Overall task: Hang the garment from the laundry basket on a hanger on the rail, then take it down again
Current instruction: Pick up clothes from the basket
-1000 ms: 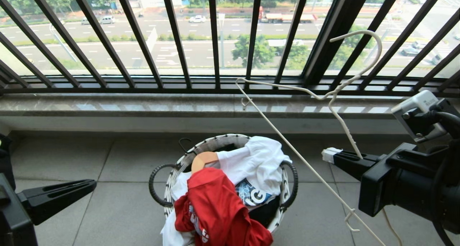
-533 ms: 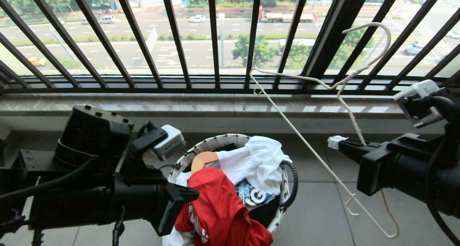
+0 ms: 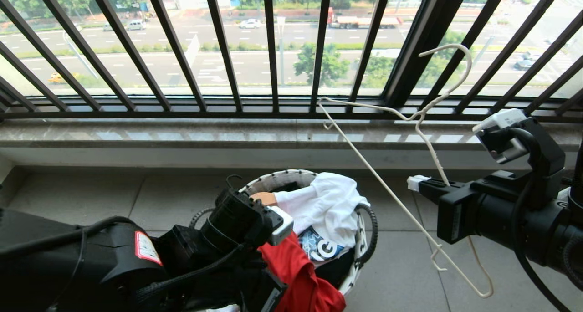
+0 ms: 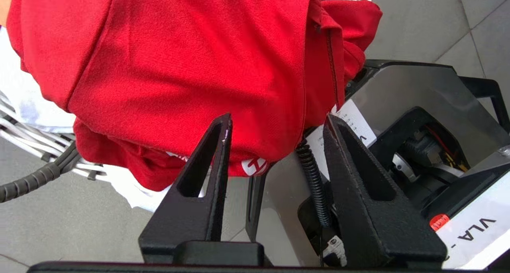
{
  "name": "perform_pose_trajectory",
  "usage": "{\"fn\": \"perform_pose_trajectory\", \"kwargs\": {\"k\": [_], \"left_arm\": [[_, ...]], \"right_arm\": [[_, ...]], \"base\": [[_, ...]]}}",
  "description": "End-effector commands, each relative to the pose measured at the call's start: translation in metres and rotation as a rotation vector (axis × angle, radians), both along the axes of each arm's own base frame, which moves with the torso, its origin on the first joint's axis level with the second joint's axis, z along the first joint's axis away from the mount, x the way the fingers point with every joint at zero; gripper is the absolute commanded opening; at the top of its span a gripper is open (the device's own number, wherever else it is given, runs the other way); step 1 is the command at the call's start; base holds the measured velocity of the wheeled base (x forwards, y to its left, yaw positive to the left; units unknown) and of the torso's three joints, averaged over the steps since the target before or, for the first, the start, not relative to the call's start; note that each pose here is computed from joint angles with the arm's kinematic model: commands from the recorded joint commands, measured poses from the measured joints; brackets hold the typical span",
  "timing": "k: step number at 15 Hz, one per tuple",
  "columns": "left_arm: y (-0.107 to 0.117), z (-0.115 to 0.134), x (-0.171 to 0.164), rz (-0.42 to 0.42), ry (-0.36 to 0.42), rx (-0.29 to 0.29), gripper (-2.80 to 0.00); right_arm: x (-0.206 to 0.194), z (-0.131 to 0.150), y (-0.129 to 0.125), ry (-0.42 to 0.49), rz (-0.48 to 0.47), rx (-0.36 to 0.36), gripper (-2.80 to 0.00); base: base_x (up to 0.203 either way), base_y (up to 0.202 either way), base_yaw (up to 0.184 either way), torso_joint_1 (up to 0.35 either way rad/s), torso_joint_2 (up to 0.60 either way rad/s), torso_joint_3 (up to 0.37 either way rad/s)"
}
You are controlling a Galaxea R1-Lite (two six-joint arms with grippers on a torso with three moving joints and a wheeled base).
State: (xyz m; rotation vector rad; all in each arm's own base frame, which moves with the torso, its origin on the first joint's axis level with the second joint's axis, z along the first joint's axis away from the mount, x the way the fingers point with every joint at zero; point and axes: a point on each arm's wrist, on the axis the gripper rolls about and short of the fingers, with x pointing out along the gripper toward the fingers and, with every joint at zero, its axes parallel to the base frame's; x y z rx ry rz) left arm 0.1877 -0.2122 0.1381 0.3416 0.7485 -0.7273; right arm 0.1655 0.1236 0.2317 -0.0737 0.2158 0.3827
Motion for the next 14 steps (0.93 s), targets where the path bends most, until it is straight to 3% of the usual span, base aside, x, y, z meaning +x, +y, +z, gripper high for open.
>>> {"fn": "perform_pose_trajectory", "kwargs": {"k": [1,4,8,9,10,14], "left_arm": [[-0.014,-0.019,-0.001,-0.019,0.005,0.003,0.0],[-0.016,-0.022,0.0,-0.021,-0.037,-0.048,0.0],[-0.02,-0.039,0.005,0.011,-0.038,0.004,0.0],[-0.02,-0.045,0.008,0.036,-0.05,0.034,-2.8],[-0.02,-0.05,0.012,0.059,-0.065,0.056,-2.8],[-0.02,-0.045,0.015,0.088,-0.124,0.035,-2.8]], "right_arm": [[0.0,0.0,0.0,-0.002,-0.002,0.001,-2.8],[0.001,0.0,0.001,-0.004,-0.002,0.003,-2.8],[0.001,0.0,0.001,-0.003,-0.002,0.002,-2.8],[0.001,0.0,0.001,-0.005,-0.002,0.003,-2.8],[0.001,0.0,0.001,-0.005,-0.001,0.002,-2.8],[0.0,0.001,0.0,-0.006,-0.001,0.003,-2.8]], "base": [[0.0,0.0,0.0,0.0,0.0,0.0],[0.0,0.0,0.0,0.0,0.0,0.0],[0.0,0.0,0.0,0.0,0.0,0.0],[0.0,0.0,0.0,0.0,0.0,0.0],[0.0,0.0,0.0,0.0,0.0,0.0],[0.0,0.0,0.0,0.0,0.0,0.0]]}}
